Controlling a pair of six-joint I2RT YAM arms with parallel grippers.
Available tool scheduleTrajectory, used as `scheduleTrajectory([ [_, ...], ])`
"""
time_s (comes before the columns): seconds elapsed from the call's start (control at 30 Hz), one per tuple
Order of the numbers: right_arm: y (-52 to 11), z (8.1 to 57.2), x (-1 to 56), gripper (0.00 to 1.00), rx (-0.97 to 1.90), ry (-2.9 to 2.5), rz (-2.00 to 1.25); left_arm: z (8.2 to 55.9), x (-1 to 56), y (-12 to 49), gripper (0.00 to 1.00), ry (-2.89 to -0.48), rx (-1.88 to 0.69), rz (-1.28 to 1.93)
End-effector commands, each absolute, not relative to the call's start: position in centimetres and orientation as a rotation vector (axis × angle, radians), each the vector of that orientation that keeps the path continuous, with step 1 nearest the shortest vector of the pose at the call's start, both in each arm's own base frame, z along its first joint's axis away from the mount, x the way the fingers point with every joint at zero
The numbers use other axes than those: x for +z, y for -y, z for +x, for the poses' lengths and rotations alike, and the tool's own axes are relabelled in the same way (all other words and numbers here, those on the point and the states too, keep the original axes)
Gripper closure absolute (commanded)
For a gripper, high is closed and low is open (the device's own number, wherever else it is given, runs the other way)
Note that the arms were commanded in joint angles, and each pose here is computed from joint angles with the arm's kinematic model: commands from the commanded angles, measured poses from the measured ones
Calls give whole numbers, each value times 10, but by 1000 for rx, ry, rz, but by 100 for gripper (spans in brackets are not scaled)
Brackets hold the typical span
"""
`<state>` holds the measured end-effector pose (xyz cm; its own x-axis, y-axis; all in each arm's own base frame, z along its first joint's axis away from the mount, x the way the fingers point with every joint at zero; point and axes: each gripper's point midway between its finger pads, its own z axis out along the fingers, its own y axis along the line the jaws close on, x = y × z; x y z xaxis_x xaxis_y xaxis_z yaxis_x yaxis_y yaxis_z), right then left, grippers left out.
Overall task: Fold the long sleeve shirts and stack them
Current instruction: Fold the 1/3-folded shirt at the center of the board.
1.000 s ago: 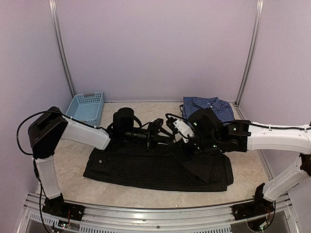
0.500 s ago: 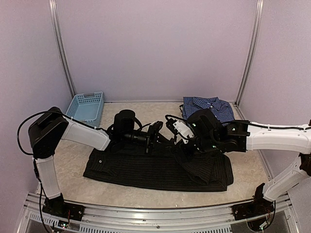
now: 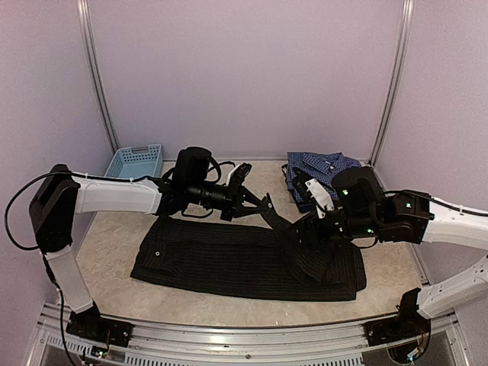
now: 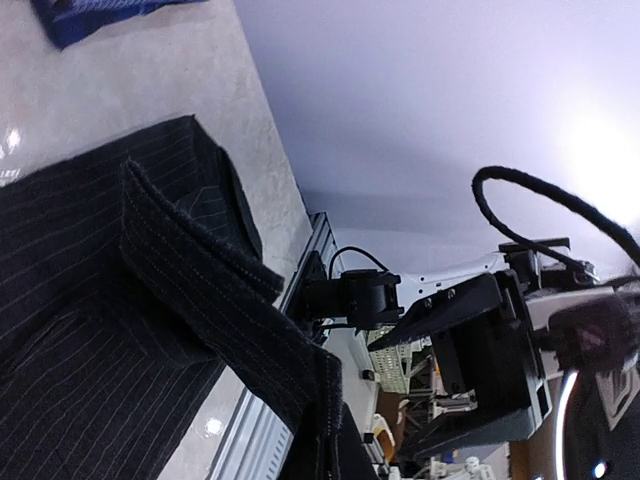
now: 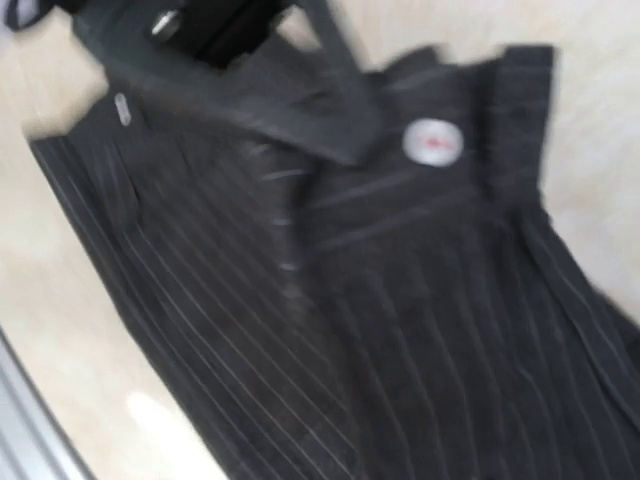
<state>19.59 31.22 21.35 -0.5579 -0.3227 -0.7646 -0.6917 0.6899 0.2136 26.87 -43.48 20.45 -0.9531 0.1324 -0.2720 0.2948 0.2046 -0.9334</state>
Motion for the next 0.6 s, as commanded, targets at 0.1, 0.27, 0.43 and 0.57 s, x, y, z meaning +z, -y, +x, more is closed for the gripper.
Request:
scheduleTrajectory([
  [0.1,-231,218,277,37,635,-2121,-339,235,270,450,100,-2067,-1753,831],
  [0.27,-184,245,274,37,419,-2187,-157,190,279,474,100,-1997,-1664,1155],
  [0.43,-164,267,259,36,356,-2243,-95,147,282,484,100,-1916,-1565,1410],
  [0.57,-159,280,245,36,376,-2275,-73,115,284,479,100,-1822,-1486,1574],
])
